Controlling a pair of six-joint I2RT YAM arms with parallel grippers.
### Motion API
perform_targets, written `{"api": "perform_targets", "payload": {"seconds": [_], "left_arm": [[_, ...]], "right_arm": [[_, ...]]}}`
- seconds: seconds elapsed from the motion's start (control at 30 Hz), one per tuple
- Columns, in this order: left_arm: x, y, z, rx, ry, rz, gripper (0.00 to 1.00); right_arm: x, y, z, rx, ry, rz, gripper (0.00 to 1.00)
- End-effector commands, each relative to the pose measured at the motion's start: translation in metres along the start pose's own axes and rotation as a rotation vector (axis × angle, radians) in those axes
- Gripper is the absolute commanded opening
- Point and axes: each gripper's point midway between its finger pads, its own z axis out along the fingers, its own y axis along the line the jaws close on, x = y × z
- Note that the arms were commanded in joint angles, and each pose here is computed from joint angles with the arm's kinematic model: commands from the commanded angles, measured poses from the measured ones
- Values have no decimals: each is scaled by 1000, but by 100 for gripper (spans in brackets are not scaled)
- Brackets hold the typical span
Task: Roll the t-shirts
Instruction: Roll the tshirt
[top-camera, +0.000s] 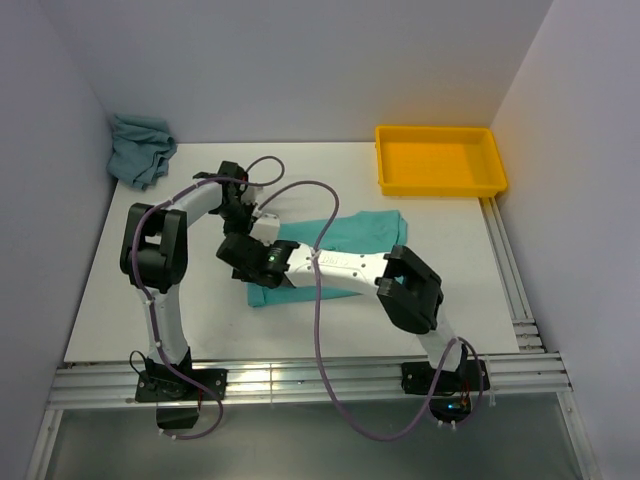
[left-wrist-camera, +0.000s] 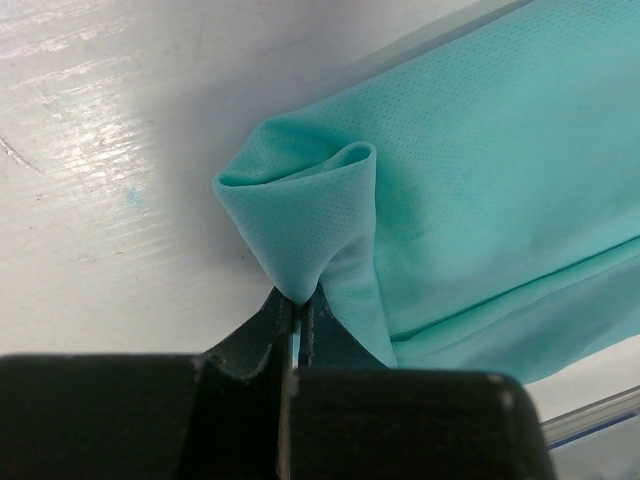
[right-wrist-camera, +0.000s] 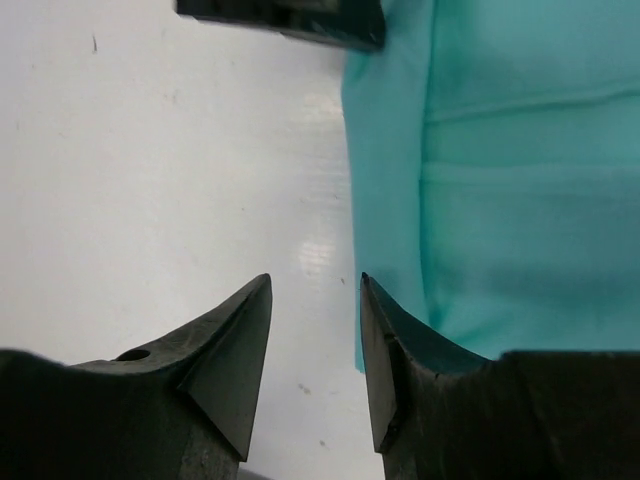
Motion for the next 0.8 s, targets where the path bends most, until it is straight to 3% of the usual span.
{"api": "perform_targets", "payload": {"seconds": [0.0,0.37,0.77], "left_arm": [[-7,7,-7,-56,-17,32,0],[-8,3,-11,-61,-13,39,0],[-7,1,-10,-65,-6,42,0]], "right_arm": [[-8,-7,18,90,-47,-114,47],[-13,-8,55,215,-105,-232,45],[-9,-5,45,272,-155,-316,49]]}}
